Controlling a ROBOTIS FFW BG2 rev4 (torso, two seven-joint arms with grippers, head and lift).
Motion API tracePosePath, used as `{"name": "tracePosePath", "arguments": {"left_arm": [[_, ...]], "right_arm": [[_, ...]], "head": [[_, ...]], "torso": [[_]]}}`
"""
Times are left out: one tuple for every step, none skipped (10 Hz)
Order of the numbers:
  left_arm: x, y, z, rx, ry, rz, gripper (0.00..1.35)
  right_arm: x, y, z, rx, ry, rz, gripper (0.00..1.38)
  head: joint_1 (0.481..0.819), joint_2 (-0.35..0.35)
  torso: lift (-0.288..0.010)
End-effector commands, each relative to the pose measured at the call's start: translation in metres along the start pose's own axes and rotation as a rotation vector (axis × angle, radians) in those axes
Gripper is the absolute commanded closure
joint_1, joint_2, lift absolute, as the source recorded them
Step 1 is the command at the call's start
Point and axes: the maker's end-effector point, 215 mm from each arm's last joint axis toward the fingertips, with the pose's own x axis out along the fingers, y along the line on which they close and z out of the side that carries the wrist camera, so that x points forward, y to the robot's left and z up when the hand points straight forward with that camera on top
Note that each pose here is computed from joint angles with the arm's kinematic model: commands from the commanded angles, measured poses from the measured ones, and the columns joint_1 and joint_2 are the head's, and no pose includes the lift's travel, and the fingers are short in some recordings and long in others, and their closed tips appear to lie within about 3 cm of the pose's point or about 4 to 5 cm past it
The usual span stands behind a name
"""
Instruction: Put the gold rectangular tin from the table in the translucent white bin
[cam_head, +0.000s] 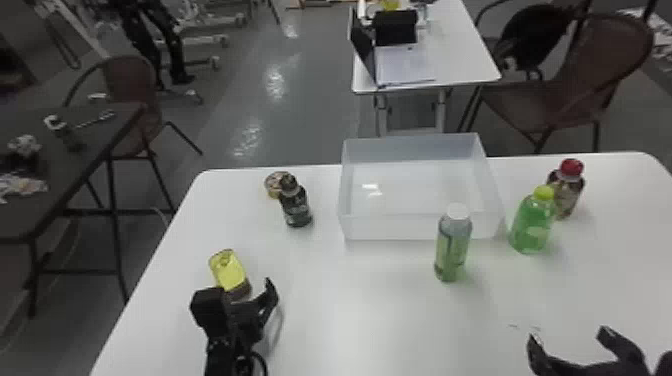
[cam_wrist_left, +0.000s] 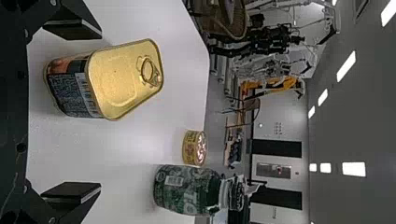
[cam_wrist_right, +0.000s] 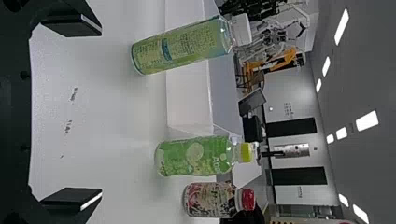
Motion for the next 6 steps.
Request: {"name": "tracePosePath", "arguments": {"left_arm": [[0.008,0.0,-0.002,-0.007,0.01,0.01,0.15],[0.012,0.004,-0.001,-0.004,0.012,0.022,0.18],[0.015,0.009,-0.003,0.0,0.017,0.034,0.23],[0.018,0.012,-0.003,-0.002,0.02,0.042,0.29],[0.021,0.021,-0.003,0.008,0.02,0.05,0.54],[0.022,0.024,0.001,0.031,0.01,0.047,0.82]], "right_arm": [[0.0,0.001,0.0,0.003,-0.001,0.002,0.09],[0.001,0.002,0.0,0.004,-0.001,0.005,0.09],[0.001,0.004,-0.002,0.008,0.001,0.009,0.09],[0.002,0.005,-0.002,0.009,0.0,0.014,0.09],[0.003,0.008,-0.002,0.012,-0.001,0.021,0.09],[0.004,0.009,-0.001,0.013,-0.002,0.023,0.09]], "head": [[0.695,0.213],[0.695,0.216],[0.695,0.222],[0.695,0.226],[0.695,0.234],[0.695,0.243]], "torso": [[-0.058],[-0.058],[-0.058],[-0.058],[-0.058],[-0.058]]}}
